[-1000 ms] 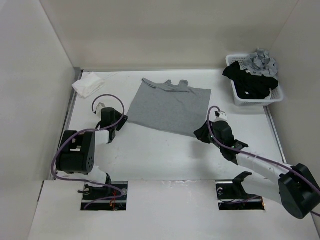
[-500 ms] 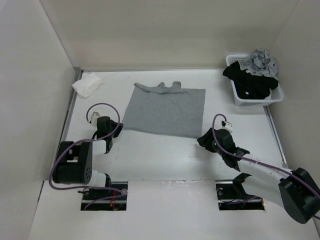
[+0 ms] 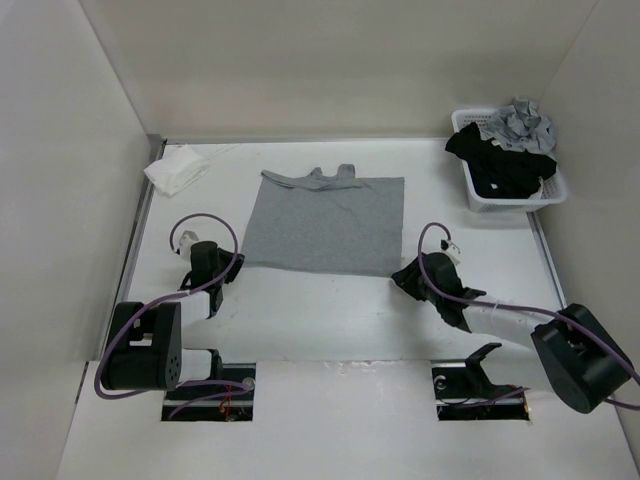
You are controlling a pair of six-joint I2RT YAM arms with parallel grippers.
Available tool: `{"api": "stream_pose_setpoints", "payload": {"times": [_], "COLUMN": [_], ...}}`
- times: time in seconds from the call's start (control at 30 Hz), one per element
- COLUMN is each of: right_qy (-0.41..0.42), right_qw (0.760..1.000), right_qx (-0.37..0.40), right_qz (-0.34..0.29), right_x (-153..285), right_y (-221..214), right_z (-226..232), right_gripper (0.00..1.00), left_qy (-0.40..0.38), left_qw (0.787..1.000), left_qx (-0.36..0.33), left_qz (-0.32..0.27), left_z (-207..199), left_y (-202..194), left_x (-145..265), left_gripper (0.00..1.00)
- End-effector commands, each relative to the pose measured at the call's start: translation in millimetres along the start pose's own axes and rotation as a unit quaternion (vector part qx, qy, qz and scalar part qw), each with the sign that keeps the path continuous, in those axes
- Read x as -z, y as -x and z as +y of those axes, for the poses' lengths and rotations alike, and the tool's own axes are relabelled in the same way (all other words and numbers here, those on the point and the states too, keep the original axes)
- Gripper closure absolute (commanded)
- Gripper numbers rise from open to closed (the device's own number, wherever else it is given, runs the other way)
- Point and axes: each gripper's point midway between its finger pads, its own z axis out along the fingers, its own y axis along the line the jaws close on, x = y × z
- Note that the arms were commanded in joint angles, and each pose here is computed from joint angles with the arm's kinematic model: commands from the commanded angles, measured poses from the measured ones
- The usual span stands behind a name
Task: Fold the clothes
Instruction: Fold the tank top
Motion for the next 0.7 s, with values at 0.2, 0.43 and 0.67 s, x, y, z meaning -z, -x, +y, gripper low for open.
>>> {"api": "stream_pose_setpoints", "payload": {"times": [0.2, 0.43, 0.67], "right_qy": [-0.009, -0.014, 0.017], "right_qw": [0.998, 0.999, 0.998], "right_qx": [-0.038, -0.035, -0.021], "right_qz": [-0.04, -0.036, -0.058], "right_x": [-13, -20, -3], "right_y": [25, 27, 41], "right_z": [4, 7, 21], "right_gripper": [0.67, 0.82, 1.0], "left_qy": [-0.028, -0.034, -0.069], "left_qw": [0.999, 0.999, 0.998], "left_qx": [-0.014, -0.015, -0.005], "left_qz": [-0.004, -0.004, -0.006], "left_z": [-16, -22, -44], "left_y": [2, 3, 9], "left_x": [2, 1, 14], "left_gripper": [0.97, 0.97, 0.99]}}
